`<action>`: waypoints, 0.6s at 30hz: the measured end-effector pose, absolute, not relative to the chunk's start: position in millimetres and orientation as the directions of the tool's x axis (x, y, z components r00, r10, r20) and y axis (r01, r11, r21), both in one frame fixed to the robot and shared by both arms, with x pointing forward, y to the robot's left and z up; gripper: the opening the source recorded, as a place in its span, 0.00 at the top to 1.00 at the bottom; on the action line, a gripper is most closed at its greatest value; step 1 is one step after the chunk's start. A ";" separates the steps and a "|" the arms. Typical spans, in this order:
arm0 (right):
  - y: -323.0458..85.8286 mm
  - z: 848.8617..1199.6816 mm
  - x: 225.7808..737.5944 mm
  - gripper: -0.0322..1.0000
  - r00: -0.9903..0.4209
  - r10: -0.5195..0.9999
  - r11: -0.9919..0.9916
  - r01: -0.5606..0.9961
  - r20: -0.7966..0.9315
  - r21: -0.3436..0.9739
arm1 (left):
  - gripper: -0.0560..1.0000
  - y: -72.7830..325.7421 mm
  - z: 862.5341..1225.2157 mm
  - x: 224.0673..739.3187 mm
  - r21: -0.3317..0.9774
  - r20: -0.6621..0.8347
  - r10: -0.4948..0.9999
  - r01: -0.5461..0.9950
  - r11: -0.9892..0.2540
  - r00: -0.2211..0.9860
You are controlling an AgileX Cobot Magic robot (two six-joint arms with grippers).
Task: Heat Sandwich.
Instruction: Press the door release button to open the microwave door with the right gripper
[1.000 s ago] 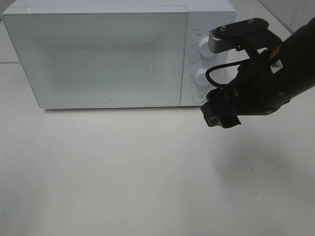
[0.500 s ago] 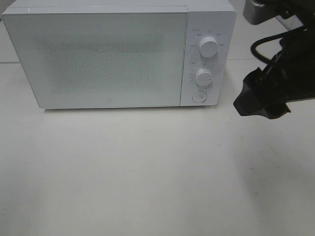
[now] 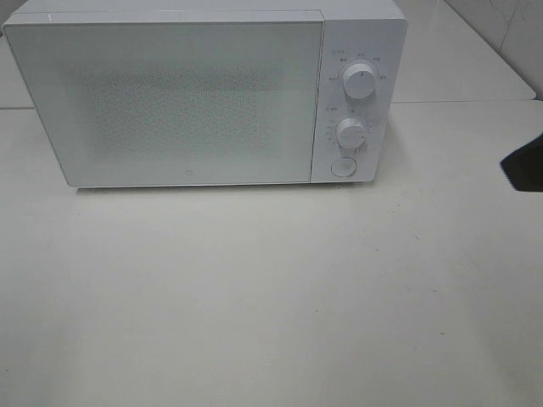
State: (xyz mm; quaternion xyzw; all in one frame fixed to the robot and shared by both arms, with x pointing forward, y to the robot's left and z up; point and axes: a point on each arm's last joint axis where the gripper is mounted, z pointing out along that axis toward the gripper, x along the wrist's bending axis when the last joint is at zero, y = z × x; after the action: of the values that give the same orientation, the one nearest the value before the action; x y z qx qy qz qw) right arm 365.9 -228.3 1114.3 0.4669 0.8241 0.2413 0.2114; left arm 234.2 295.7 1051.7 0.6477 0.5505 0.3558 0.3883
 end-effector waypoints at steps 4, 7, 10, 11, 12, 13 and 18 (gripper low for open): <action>-248.6 1119.0 339.1 0.23 -0.451 0.886 0.413 0.656 -0.111 0.632 | 0.01 295.7 1051.7 234.2 0.895 0.033 0.990 0.437 -0.092 0.141; -263.0 1108.3 325.1 0.23 -0.399 0.912 0.364 0.688 -0.092 0.628 | 0.01 295.7 1051.7 234.2 0.895 0.033 0.990 0.437 -0.092 0.141; -272.6 1102.5 315.0 0.23 -0.357 0.930 0.324 0.695 -0.082 0.642 | 0.01 295.7 1051.7 234.2 0.895 0.033 0.990 0.437 -0.092 0.141; -281.5 1098.3 305.6 0.23 -0.308 0.948 0.281 0.694 -0.080 0.662 | 0.01 295.7 1051.7 234.2 0.895 0.033 0.990 0.437 -0.092 0.141; -285.6 1096.4 300.1 0.23 -0.286 0.955 0.263 0.691 -0.080 0.674 | 0.01 295.7 1051.7 234.2 0.895 0.033 0.990 0.437 -0.092 0.141; -289.2 1094.9 294.5 0.23 -0.263 0.962 0.241 0.684 -0.075 0.688 | 0.01 295.7 1051.7 234.2 0.895 0.033 0.990 0.437 -0.092 0.141; -298.1 1088.1 275.3 0.23 -0.187 0.981 0.161 0.656 -0.049 0.737 | 0.01 295.7 1051.7 234.2 0.895 0.033 0.990 0.437 -0.092 0.141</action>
State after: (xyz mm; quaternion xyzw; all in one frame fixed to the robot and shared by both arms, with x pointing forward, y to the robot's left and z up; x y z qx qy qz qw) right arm 275.3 -298.1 1088.1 0.5756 0.7110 0.2965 0.2744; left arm 234.2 295.7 1051.7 0.6477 0.5505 0.3558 0.3883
